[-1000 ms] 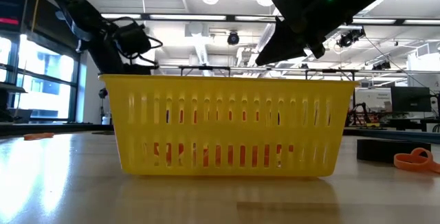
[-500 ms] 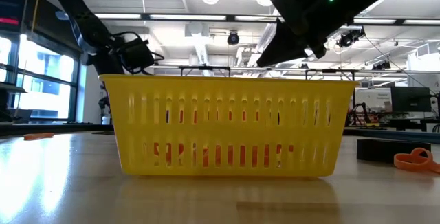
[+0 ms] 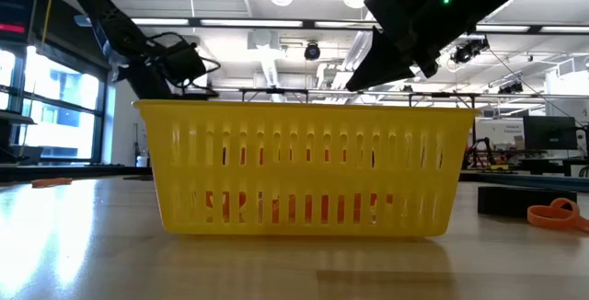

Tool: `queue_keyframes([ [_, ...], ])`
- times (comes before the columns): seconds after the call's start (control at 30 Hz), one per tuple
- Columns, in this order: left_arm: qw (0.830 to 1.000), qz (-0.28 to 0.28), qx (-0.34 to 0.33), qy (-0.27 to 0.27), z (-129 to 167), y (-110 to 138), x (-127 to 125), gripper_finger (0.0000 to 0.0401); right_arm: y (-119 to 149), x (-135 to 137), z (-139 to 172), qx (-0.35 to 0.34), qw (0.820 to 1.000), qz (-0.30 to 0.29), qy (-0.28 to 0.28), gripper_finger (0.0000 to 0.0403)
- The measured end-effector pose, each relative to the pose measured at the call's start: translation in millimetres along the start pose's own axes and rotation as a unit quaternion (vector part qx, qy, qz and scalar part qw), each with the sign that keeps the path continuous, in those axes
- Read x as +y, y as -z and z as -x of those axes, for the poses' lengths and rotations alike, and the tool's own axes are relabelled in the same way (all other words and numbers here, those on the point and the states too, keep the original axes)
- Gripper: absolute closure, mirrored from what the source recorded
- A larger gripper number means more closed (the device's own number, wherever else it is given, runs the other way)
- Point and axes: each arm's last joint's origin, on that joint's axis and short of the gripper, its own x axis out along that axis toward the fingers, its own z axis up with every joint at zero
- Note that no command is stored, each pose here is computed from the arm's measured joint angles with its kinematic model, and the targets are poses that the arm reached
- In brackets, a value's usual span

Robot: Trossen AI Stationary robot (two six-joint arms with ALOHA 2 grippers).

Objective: Sort rubber bands into baskets
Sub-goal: Put the black rubber band into the green bin

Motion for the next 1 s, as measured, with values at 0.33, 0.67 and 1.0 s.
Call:
queue_keyframes([
  [0.33, 0.996, -0.019, -0.068, 0.057, 33, -62, -21, 0.0400, 0, 0, 0, 0.000, 1.000, 0.000, 0.000, 0.0403],
  [0.67, 0.986, -0.027, -0.135, 0.096, 61, -111, -32, 0.0401, 1, -1, 0, 0.001, 1.000, 0.004, 0.006, 0.0403],
  [1.0, 0.981, -0.067, -0.132, 0.123, 54, -150, -44, 0.0401, 3, -7, -5, 0.035, 0.998, 0.057, -0.003, 0.0403],
])
